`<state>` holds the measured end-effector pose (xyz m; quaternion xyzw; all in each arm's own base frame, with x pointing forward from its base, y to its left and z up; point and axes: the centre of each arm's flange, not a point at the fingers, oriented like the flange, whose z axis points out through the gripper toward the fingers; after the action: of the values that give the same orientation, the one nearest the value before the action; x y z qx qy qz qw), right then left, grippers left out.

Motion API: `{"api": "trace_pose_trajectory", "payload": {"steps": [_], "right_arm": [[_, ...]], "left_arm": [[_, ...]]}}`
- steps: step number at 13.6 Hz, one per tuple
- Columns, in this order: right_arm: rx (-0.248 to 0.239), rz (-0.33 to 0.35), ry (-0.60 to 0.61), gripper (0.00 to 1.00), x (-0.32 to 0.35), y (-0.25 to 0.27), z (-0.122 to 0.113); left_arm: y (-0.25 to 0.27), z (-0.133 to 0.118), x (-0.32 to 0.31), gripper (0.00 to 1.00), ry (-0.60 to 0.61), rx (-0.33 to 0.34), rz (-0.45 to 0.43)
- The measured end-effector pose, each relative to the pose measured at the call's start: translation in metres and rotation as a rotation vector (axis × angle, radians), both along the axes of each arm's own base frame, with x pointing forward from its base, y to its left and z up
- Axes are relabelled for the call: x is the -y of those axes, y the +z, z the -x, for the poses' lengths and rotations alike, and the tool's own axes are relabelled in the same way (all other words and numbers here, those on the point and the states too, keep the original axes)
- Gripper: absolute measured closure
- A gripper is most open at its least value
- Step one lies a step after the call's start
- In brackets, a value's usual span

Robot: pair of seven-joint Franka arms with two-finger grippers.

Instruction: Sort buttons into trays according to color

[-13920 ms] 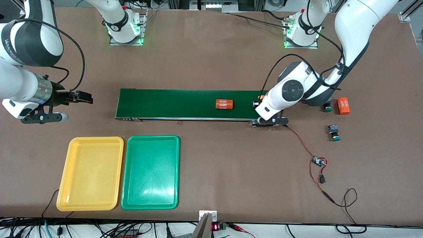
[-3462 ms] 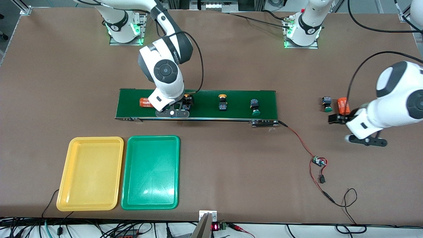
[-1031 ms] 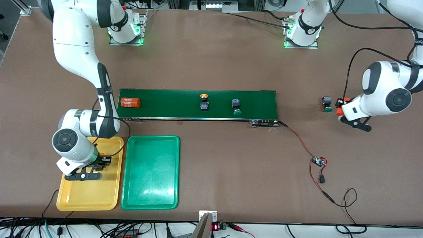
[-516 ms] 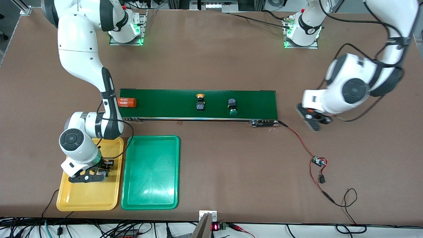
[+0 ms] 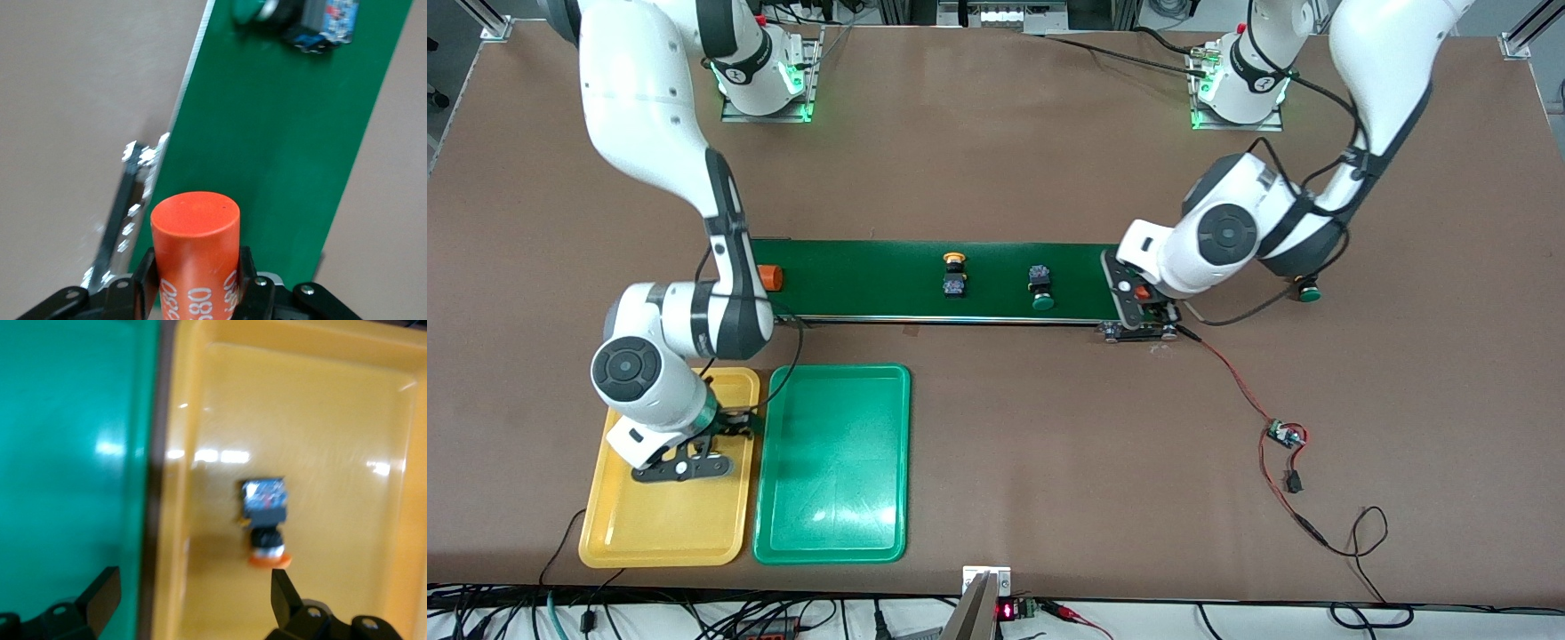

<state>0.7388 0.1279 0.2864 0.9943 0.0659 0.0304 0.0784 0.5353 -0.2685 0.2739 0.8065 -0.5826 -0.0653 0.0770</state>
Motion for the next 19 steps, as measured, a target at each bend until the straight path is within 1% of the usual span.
{"api": "trace_pose_trajectory", "payload": {"steps": [2,3,4,6,8,9,11,13,16,17,19], "right_arm": [[-0.07,-0.039,-0.004,0.0,-0.038,0.042,0.023],[-0.094,-0.072,-0.023,0.0,-0.053,0.058,0.037],[-0.114,-0.106,-0.039,0.0,-0.063,0.068,0.051],[-0.152,-0.146,-0.092,0.0,-0.077,0.072,0.081],[-0.167,-0.158,-0.146,0.0,-0.099,0.067,0.111],[-0.171,-0.16,-0.165,0.0,-0.115,0.064,0.126],[-0.179,-0.158,-0.171,0.0,-0.154,0.059,0.156],[-0.175,-0.152,-0.189,0.0,-0.197,0.058,0.182],[-0.145,-0.155,-0.228,0.0,-0.239,0.054,0.206],[-0.141,-0.151,-0.233,0.0,-0.25,0.048,0.214],[-0.149,-0.127,-0.232,0.0,-0.262,0.03,0.224]], "left_arm": [[-0.004,0.004,0.005,0.5,-0.012,-0.009,0.0],[-0.007,0.006,0.007,0.49,-0.016,-0.012,0.001],[-0.009,0.008,0.008,0.45,-0.019,-0.015,0.0],[-0.01,0.009,0.007,0.27,-0.021,-0.016,-0.001],[-0.002,0.005,0.003,0.05,-0.012,-0.003,-0.01],[0.008,0.002,-0.003,0.0,0.008,0.0,-0.031],[0.04,-0.006,-0.025,0.0,0.111,0.008,-0.104],[0.067,-0.012,-0.049,0.0,0.24,0.023,-0.169],[0.077,-0.031,-0.112,0.0,0.471,0.025,-0.21],[0.076,-0.038,-0.137,0.0,0.538,0.02,-0.216],[0.076,-0.047,-0.182,0.0,0.673,0.011,-0.23]]}}
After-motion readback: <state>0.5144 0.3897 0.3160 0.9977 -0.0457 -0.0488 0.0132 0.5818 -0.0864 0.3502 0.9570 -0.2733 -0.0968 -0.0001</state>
